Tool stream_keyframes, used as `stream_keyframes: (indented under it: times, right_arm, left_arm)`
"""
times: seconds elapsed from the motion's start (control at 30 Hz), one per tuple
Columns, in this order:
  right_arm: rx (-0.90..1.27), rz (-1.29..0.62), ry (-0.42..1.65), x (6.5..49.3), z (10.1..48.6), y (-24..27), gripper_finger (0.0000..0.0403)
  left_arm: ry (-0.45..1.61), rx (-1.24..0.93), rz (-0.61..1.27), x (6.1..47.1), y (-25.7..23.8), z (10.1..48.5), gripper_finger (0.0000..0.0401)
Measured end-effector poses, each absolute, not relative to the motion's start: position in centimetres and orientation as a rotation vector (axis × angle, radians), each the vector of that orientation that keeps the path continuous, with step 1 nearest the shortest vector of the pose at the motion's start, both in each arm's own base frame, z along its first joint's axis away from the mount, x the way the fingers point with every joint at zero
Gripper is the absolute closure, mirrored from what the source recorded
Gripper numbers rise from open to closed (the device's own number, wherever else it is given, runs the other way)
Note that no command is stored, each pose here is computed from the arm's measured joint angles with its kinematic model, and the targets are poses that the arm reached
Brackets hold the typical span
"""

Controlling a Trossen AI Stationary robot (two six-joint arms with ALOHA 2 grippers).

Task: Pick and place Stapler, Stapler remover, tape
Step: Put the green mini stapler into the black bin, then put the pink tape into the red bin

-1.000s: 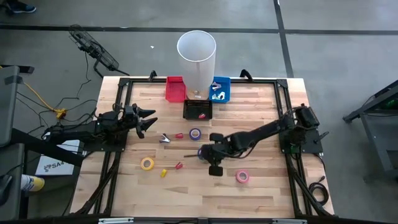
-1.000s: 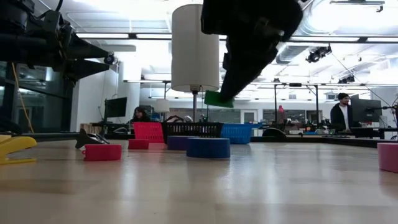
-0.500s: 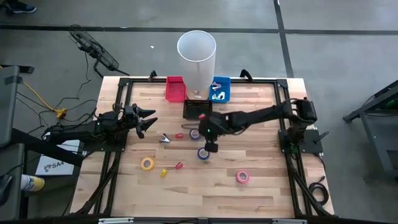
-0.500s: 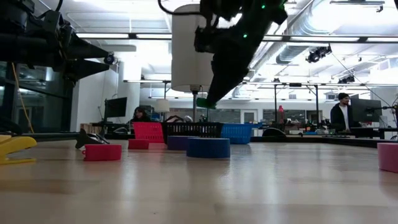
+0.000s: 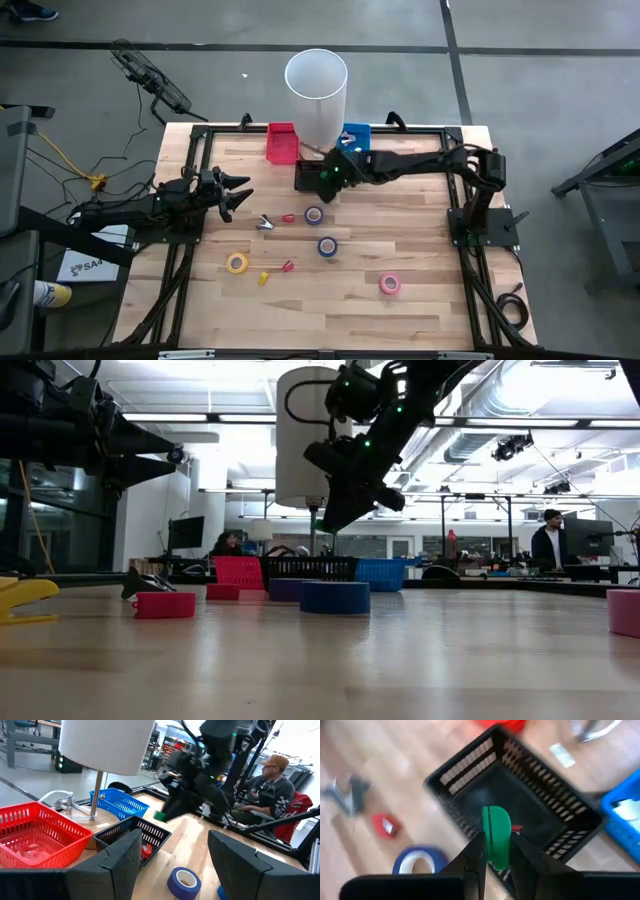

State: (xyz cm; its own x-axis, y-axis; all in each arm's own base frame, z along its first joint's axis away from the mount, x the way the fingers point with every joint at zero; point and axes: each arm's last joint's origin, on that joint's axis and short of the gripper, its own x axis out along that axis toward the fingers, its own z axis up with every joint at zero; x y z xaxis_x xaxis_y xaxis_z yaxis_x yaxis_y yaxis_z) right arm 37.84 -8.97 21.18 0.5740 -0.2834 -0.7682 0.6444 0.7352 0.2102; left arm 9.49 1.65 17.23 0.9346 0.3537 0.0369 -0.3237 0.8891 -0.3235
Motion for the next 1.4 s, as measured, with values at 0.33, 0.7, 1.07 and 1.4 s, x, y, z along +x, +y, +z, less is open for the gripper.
stream_keyframes:
  times: [0.33,0.7,1.07,1.4]
  right_arm:
    - [0.686,-0.616,0.794,37.7,19.3,-11.7,0.0348]
    - [0.799,-0.675,0.801,37.8,17.7,-12.7,0.0347]
    - [0.849,-0.721,0.849,37.3,17.4,-12.5,0.0321]
    - [0.872,-0.668,0.864,37.4,17.4,-12.3,0.0255]
  left_arm:
    - [-0.096,-0.319,0.352,9.5,1.6,17.2,0.0176]
    - [-0.096,-0.319,0.352,9.5,1.6,17.2,0.0176]
    - [-0.096,-0.319,0.352,9.5,1.6,17.2,0.0176]
    - [-0.096,-0.319,0.352,9.5,1.6,17.2,0.0176]
